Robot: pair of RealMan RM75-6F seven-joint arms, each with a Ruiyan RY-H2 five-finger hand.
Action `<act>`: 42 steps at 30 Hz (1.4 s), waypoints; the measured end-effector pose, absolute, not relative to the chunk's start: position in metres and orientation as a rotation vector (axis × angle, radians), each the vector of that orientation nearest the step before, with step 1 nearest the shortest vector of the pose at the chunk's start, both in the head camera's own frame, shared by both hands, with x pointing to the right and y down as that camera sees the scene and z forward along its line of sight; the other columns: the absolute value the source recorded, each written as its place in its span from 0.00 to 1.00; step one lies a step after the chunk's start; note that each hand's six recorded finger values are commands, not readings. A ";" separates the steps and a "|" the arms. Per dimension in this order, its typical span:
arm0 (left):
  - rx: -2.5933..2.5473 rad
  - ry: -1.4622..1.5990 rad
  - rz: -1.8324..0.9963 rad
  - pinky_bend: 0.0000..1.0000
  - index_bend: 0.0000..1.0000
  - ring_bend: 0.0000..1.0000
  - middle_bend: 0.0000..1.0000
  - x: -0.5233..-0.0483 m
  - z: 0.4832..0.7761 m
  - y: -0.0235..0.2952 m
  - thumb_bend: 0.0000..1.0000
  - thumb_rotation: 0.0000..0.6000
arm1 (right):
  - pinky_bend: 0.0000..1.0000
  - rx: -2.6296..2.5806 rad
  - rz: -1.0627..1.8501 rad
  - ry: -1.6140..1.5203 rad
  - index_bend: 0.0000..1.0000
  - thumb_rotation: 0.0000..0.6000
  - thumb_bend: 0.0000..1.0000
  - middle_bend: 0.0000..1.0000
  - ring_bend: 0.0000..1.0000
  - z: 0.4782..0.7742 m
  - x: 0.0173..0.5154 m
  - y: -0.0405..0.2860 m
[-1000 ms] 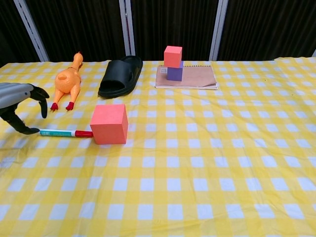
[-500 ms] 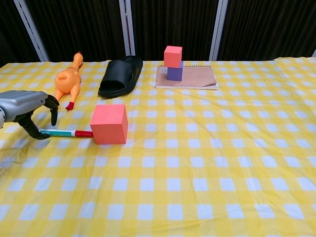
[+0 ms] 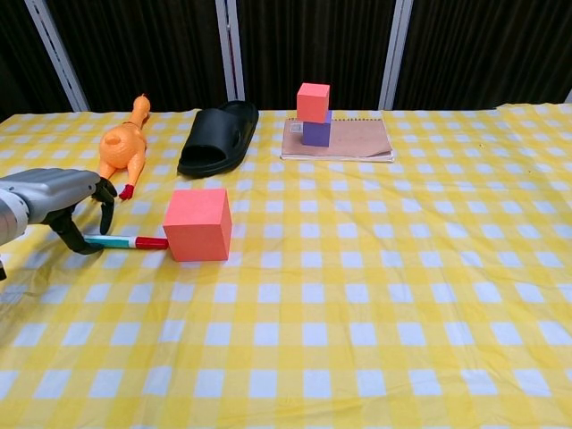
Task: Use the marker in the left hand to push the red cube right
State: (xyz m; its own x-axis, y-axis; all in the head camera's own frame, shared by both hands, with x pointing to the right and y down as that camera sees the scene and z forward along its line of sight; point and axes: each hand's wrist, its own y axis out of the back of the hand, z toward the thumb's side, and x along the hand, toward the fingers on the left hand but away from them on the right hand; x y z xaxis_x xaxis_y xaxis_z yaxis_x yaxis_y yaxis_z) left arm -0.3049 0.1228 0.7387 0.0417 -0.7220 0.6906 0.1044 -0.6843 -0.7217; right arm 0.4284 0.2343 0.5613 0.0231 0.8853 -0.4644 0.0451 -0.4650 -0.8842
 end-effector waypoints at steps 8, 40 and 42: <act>-1.698 0.627 -1.727 0.11 0.57 0.00 0.12 -0.311 0.739 0.125 0.41 1.00 | 0.00 -1.603 1.522 -0.969 0.00 1.00 0.35 0.00 0.00 0.561 0.428 0.234; -1.742 0.685 -1.713 0.10 0.58 0.00 0.12 -0.299 0.720 0.113 0.43 1.00 | 0.00 -1.605 1.521 -0.978 0.00 1.00 0.35 0.00 0.00 0.561 0.428 0.234; -1.746 0.682 -1.703 0.10 0.58 0.00 0.12 -0.293 0.721 0.112 0.43 1.00 | 0.00 -1.606 1.521 -0.979 0.00 1.00 0.35 0.00 0.00 0.561 0.428 0.234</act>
